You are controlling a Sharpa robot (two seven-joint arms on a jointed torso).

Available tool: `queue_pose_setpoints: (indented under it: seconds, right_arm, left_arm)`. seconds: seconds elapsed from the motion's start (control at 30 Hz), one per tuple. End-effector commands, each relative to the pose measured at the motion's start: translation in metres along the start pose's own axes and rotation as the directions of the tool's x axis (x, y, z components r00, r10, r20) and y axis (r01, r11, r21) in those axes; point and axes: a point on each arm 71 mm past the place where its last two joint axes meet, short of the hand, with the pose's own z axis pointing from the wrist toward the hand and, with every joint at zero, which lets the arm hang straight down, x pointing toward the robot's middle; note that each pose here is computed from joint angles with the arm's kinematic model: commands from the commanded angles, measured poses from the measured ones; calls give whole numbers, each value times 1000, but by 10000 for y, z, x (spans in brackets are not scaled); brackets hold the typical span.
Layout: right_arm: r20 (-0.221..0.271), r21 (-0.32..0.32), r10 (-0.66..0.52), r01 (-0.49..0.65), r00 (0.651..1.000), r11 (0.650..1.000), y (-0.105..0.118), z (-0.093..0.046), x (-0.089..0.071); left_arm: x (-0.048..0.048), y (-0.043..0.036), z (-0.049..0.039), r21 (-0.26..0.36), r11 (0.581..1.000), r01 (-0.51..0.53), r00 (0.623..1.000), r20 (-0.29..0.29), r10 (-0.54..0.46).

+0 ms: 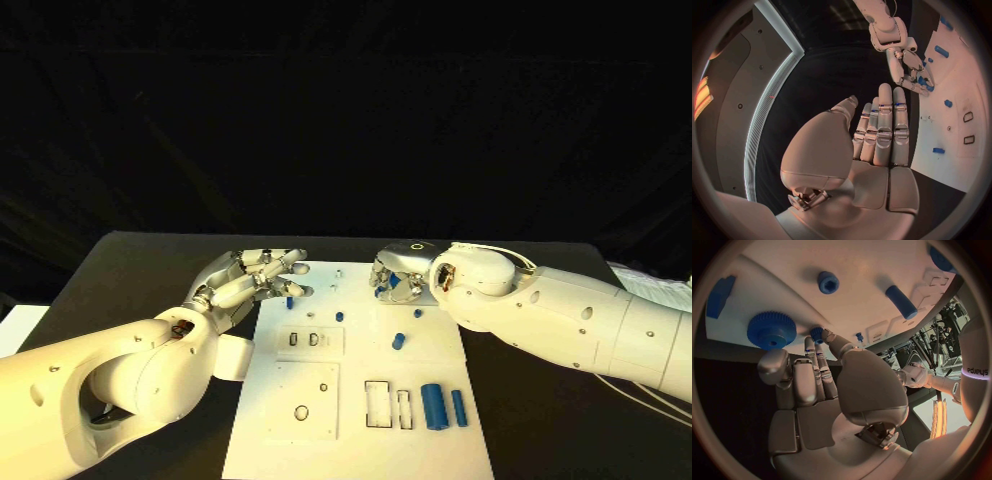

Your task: Assemble the parts on the task board

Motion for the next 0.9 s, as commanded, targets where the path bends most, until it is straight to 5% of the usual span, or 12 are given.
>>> queue_pose_setpoints:
  seconds: [0.03,0.4,0.9]
  right_arm:
    - [-33,10,-23,23,999,1000,-5,-6,54]
    - [122,-15,-33,35,992,999,40,-18,-62]
    - [238,-31,-10,18,971,999,148,21,-164]
  left_arm:
    - [2,-7,3,-1,1000,10,1000,-2,-10]
    - [-7,-2,10,-4,1000,11,1000,1,-11]
    - [-18,-3,10,-3,1000,9,1000,6,-9]
